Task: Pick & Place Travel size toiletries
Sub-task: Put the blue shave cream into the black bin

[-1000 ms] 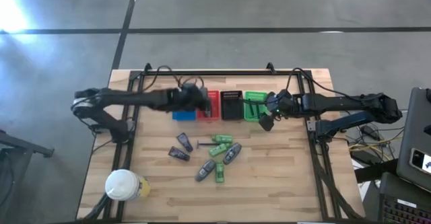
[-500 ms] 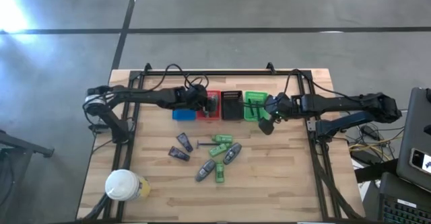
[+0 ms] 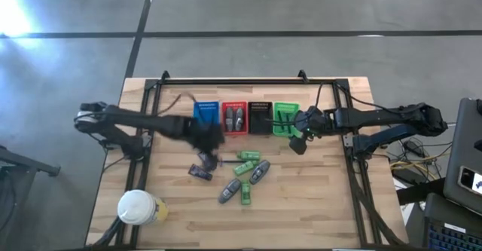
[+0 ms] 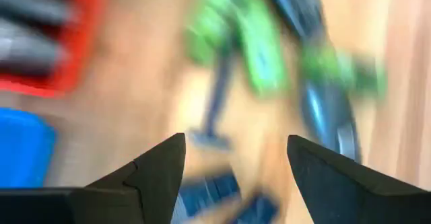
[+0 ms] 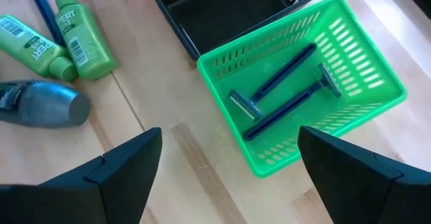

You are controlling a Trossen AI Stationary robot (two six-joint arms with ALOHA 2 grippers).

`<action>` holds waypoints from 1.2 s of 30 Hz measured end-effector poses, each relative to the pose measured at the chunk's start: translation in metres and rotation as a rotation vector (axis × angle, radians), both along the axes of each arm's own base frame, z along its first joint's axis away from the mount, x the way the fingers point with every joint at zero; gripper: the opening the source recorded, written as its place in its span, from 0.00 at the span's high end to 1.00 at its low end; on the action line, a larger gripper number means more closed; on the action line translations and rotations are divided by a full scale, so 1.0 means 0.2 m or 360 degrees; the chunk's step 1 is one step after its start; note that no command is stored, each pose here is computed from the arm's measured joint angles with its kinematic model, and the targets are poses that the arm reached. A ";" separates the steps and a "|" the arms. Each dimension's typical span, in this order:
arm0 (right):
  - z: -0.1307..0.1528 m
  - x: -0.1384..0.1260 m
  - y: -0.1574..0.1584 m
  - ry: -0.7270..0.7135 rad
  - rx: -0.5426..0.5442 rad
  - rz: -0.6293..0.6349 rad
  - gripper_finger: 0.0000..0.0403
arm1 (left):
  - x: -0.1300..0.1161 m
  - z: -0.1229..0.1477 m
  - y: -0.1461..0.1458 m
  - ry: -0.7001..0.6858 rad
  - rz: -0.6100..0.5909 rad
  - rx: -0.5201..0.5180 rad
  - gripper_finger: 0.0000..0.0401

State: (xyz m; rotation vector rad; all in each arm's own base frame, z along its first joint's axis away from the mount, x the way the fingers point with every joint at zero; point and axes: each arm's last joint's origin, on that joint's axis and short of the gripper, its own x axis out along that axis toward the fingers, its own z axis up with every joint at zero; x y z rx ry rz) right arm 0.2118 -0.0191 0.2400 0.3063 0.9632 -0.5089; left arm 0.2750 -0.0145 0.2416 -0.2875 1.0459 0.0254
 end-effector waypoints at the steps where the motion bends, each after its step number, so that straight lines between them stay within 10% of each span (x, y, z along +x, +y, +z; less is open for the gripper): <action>1: 0.00 0.00 0.00 0.0001 -0.0003 0.0000 0.16 | -0.02 0.00 -0.06 0.0033 -0.0135 0.0070 0.34; 9: 0.00 0.00 0.00 -0.0003 -0.0011 0.0010 0.17 | -0.06 -0.10 -0.26 0.0240 -0.0670 0.0627 0.34; 27: 0.00 0.00 0.00 0.0002 0.0003 -0.0016 0.15 | 0.07 -0.39 -0.13 0.0512 -0.1248 0.0671 0.35; 36: 0.00 0.00 0.00 0.0006 0.0001 -0.0012 0.21 | 0.09 -0.47 -0.13 0.0584 -0.1295 0.0637 0.51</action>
